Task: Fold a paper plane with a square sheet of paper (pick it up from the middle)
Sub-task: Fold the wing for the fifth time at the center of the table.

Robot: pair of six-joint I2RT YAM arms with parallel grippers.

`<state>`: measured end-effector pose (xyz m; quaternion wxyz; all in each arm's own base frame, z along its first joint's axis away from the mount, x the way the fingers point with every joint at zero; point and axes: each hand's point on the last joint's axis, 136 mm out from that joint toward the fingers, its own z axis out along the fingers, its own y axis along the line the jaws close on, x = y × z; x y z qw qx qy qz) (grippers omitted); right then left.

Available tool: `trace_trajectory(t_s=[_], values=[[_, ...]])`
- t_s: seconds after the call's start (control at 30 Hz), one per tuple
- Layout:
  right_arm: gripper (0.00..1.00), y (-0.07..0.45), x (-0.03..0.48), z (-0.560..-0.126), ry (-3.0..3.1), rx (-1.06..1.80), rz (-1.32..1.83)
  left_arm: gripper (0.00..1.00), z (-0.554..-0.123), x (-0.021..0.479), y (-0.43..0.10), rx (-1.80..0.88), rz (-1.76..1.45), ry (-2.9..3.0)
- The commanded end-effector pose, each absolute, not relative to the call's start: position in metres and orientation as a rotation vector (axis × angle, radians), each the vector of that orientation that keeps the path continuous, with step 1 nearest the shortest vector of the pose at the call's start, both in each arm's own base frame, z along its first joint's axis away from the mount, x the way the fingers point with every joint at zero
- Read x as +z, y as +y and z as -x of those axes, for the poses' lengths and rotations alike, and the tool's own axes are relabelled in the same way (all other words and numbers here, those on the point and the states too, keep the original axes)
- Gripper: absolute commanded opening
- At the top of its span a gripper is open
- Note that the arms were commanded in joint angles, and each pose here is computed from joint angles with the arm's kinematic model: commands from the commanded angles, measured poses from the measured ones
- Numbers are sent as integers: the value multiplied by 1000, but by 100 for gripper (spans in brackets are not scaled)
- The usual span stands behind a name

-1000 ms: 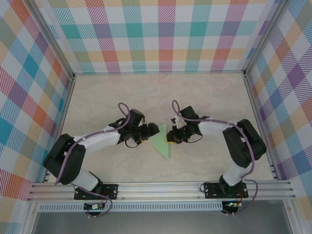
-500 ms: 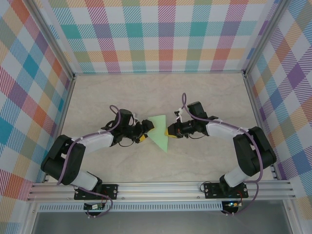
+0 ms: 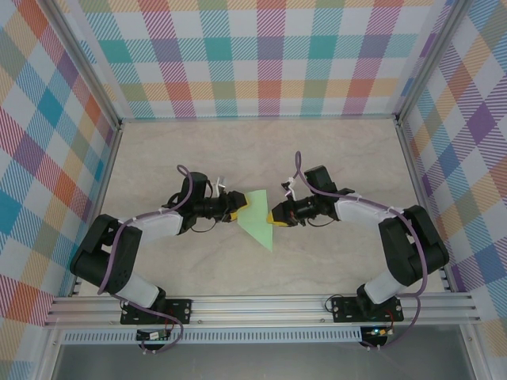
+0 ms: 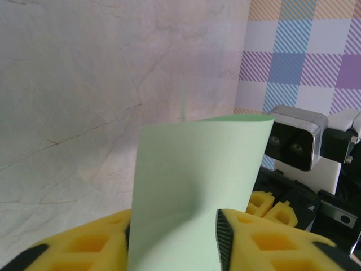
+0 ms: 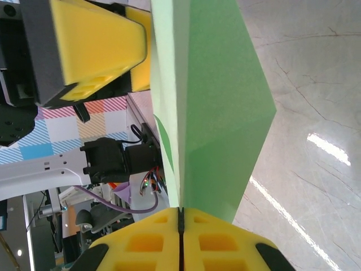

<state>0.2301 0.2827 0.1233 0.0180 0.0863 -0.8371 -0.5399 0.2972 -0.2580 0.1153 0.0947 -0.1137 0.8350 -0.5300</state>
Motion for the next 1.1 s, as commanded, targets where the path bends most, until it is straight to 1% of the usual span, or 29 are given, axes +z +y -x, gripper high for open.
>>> trace_trajectory(t_s=[0.0,0.2,0.27,0.3,0.43,0.5,0.67,0.77,0.83,0.93,1.0,1.07], values=[[8,283,118,-231,-2581,-1672,-293,30,-293,124,-255,-1572,260,2465],[11,283,99,-236,-2589,-1611,-234,10,-291,111,-253,-1518,291,2511],[17,280,91,-238,-2625,-1564,-209,5,-291,102,-251,-1464,327,2534],[18,278,87,-238,-2640,-1540,-199,3,-291,99,-251,-1439,336,2544],[27,271,67,-241,-2700,-1415,-143,1,-288,78,-252,-1321,377,2599],[37,263,55,-242,-2754,-1314,-108,1,-286,64,-253,-1254,410,2629],[48,236,48,-247,-2949,-1098,-40,0,-281,47,-258,-1148,432,2668],[49,231,59,-246,-3014,-1105,-73,0,-278,44,-258,-1097,423,2682],[48,235,71,-241,-3052,-1161,-153,0,-278,46,-260,-1084,420,2679],[48,237,80,-236,-3213,-1145,-290,0,-277,45,-260,-1057,417,2690],[49,241,85,-229,-3334,-1077,-434,0,-276,44,-263,-1060,414,2700],[51,253,87,-217,-3422,-1018,-673,0,-276,43,-264,-1062,412,2705]])
